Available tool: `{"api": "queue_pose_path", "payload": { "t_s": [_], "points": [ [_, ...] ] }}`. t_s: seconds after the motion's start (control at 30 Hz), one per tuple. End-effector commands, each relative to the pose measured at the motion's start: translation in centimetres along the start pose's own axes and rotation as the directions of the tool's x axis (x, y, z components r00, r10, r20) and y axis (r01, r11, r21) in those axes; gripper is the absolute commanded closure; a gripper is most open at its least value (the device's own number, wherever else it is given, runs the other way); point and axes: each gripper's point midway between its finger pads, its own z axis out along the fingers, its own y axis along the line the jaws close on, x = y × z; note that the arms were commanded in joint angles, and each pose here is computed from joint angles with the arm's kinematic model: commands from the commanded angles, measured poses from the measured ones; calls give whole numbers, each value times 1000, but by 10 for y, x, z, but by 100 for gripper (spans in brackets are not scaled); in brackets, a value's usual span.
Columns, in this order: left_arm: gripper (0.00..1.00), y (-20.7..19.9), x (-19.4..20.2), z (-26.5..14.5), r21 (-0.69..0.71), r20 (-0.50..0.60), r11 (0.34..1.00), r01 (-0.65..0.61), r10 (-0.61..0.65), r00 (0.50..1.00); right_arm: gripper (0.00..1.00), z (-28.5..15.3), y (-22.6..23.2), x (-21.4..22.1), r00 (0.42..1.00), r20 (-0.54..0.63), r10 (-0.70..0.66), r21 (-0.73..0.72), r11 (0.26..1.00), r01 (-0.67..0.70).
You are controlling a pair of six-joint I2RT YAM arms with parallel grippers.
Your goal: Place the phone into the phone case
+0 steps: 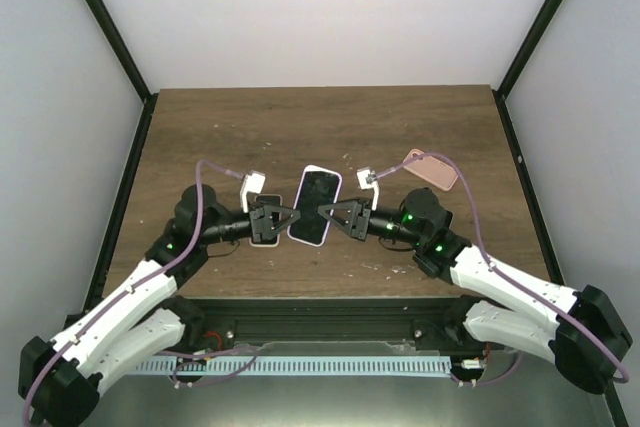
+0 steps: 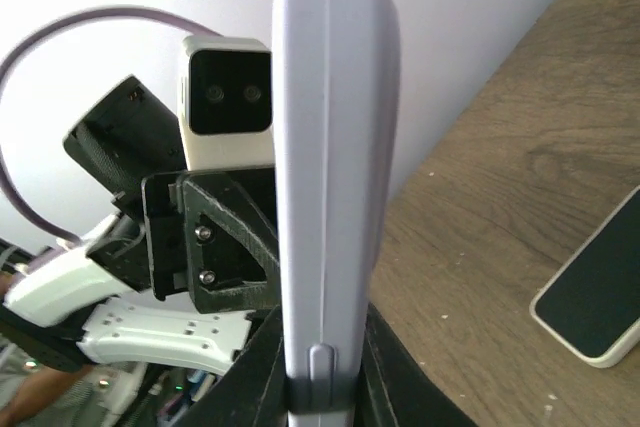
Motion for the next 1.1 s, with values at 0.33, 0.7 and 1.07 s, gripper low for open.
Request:
{"api": "queue_pose_path", "payload": {
  "t_s": [0.33, 0.7, 1.07],
  "points": [
    [0, 47, -17, -28, -381, 68, 925, -3, 31, 997, 99, 3, -29, -31, 984, -36, -172, 117, 978, 176],
    [0, 42, -19, -66, -512, 58, 850, -124, 179, 982, 99, 46, -122, 19, 969, -238, 68, 220, 975, -14],
    [0, 35, -15, -73, -498, 68, 854, -153, 214, 974, 98, 74, -202, 61, 888, -346, 304, 363, 916, -172]
  ]
}}
